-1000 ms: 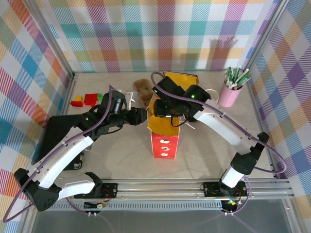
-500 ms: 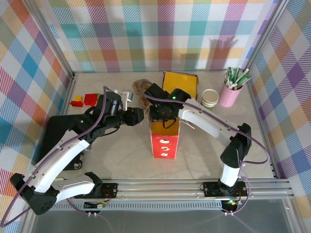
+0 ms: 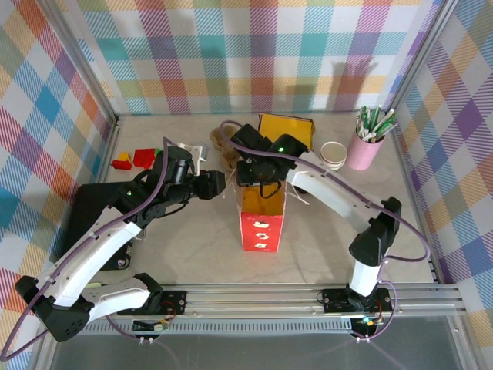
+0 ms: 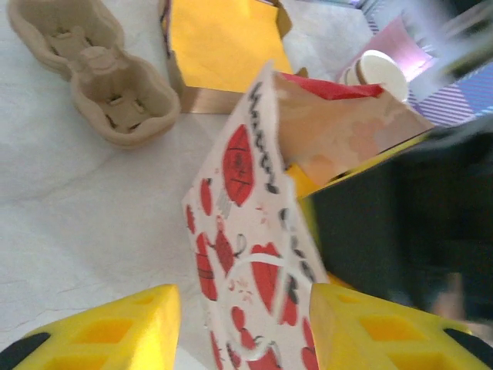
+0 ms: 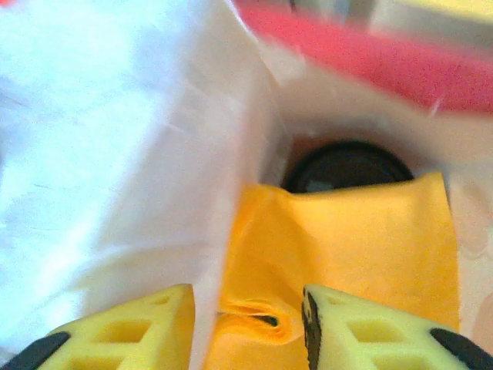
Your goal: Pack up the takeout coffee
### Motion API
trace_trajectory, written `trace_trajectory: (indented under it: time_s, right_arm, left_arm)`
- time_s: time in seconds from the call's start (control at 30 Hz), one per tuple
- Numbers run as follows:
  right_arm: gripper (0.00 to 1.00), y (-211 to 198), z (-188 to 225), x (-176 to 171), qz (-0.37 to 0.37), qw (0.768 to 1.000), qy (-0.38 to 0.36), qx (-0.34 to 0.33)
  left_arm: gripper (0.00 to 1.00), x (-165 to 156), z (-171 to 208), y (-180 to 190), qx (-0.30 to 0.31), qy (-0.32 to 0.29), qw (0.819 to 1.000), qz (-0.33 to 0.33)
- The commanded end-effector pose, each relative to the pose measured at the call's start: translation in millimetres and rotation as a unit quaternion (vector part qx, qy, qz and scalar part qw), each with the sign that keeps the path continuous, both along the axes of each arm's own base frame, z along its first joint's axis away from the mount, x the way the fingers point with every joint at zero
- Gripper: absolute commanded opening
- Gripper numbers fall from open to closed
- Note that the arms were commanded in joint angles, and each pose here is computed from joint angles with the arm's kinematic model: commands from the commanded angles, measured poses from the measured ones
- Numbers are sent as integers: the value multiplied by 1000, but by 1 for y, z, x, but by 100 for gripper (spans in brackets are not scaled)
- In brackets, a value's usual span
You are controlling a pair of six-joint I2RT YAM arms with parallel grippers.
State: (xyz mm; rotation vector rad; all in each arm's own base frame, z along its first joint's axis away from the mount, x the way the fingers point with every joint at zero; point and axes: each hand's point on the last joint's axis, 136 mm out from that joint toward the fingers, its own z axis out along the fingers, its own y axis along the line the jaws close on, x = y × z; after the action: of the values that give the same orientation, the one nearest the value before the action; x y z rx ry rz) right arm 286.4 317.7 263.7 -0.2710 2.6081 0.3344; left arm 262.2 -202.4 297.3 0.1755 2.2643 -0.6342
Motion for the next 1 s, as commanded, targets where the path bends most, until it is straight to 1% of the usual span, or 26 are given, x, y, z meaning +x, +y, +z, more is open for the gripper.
trace_trajectory:
  time_s: [0.0,0.13,0.23,0.27,0.33,0.43,0.53,0.57,0.67,0.8,0.87,0.9,0.97]
  right_arm:
    - [46,-18,69,-6,24,997,-69,37]
    - [51,-49,117,-9,23,988,-150,40]
    - [57,-86,134,-10,2,977,-212,14]
    - [60,-102,132,-10,-9,974,-226,2]
    - [63,-134,123,-9,-39,970,-239,-8]
    - [70,-191,92,-5,-102,965,-241,-13]
    - [83,-239,58,-6,-149,951,-267,-35]
    - [88,-253,44,-6,-160,946,-279,-51]
    - [99,-284,2,-4,-187,934,-292,-82]
    - [99,-313,-49,4,-230,919,-305,-97]
    - [99,-324,-68,8,-246,910,-316,-104]
    - [99,-329,-78,10,-254,906,-323,-106]
    - [99,-331,-94,14,-253,904,-330,-97]
  left_arm:
    - [51,6,27,22,17,-50,998,46]
    - [57,18,38,55,51,-90,987,125]
    - [62,26,45,84,78,-126,971,186]
    - [68,29,46,93,88,-139,965,206]
    - [78,33,46,111,108,-162,950,245]
    - [85,40,38,132,149,-193,928,283]
    - [89,48,20,149,198,-220,904,307]
    - [91,53,16,156,201,-230,895,325]
    - [99,62,-16,179,227,-218,880,355]
    - [100,70,-69,211,231,-177,870,399]
    - [100,71,-94,224,234,-160,863,417]
    - [100,71,-107,228,234,-154,863,420]
    - [100,72,-128,233,236,-149,863,422]
